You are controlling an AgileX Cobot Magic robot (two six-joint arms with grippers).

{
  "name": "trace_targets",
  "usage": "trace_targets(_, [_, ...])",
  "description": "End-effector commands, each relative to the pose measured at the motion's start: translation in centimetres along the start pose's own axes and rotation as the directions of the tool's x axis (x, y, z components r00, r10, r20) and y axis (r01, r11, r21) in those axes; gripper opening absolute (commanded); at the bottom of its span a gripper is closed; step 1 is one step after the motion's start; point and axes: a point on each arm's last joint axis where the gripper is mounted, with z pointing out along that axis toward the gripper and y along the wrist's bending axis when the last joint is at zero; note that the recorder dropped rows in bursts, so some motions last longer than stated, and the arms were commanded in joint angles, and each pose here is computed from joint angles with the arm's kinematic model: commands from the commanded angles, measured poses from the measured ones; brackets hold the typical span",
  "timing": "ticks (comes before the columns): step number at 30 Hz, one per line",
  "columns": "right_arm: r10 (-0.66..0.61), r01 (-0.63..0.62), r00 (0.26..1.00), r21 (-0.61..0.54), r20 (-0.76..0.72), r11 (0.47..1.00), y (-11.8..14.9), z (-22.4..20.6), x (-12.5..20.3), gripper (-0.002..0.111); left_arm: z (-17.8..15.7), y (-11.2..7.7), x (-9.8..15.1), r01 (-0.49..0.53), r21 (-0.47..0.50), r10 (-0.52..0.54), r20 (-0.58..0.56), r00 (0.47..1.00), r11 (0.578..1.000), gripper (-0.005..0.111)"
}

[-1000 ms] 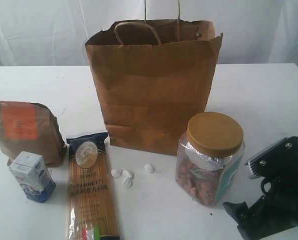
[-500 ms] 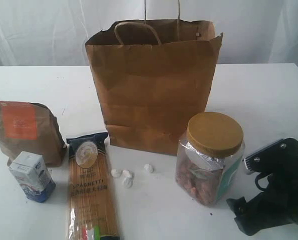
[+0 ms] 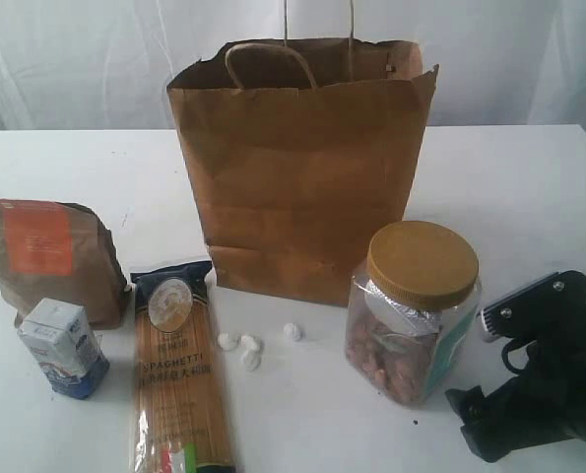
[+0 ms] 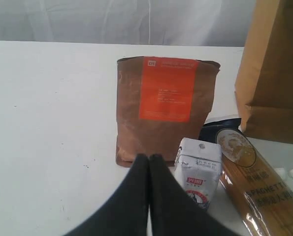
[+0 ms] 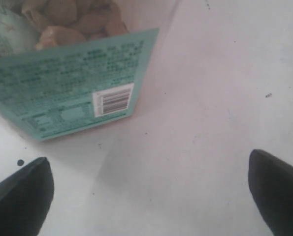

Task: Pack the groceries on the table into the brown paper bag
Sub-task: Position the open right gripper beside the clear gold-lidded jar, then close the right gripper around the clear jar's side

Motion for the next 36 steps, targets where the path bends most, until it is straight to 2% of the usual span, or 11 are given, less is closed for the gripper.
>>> trace_targets(1, [0.006, -0.007, 1.000, 0.011, 0.014, 1.000, -0.1, 0.0, -0.2, 0.104, 0.0, 0.0, 0.1, 0.008, 0.004, -0.008, -0.002, 1.000, 1.000, 0.000])
trace_targets(9, [0.153, -0.154, 0.988, -0.028, -0.036, 0.988, 0.4, 0.0, 0.9, 0.104, 0.0, 0.0, 0.1, 0.002, 0.000, -0.002, -0.003, 1.000, 1.000, 0.000])
trace_targets(12, [0.083, -0.083, 0.997, -0.042, 0.002, 0.996, 0.8, -0.1, 1.2, 0.104, 0.0, 0.0, 0.1, 0.002, 0.000, -0.002, -0.003, 1.000, 1.000, 0.000])
trace_targets(16, [0.110, -0.104, 0.984, -0.050, 0.137, 0.993, 1.5, -0.4, 1.8, 0.104, 0.0, 0.0, 0.1, 0.002, 0.000, -0.002, -0.003, 1.000, 1.000, 0.000])
trace_targets(19, [0.128, -0.122, 0.959, -0.040, 0.253, 0.992, 1.6, -0.9, 1.9, 0.104, 0.0, 0.0, 0.1, 0.002, 0.000, -0.002, -0.003, 1.000, 1.000, 0.000])
trace_targets(20, [0.119, -0.114, 0.934, -0.034, 0.336, 0.993, 1.6, -1.2, 1.6, 0.104, 0.0, 0.0, 0.1, -0.001, 0.001, 0.001, -0.003, 1.000, 1.000, 0.000])
trace_targets(22, [0.083, -0.072, 0.908, -0.042, 0.412, 0.996, 1.9, -1.6, 1.3, 0.104, 0.0, 0.0, 0.1, -0.001, 0.001, 0.001, -0.003, 1.000, 1.000, 0.000])
trace_targets(27, [0.004, 0.072, 0.871, -0.137, 0.492, 0.988, 3.3, -2.1, 0.7, 0.104, 0.0, 0.0, 0.1, -0.003, 0.001, 0.003, -0.003, 1.000, 1.000, 0.000])
trace_targets(36, [0.062, 0.010, 0.897, -0.159, 0.438, 0.987, 3.2, -1.5, 1.2, 0.104, 0.0, 0.0, 0.1, -0.003, 0.001, 0.003, -0.003, 1.000, 1.000, 0.000])
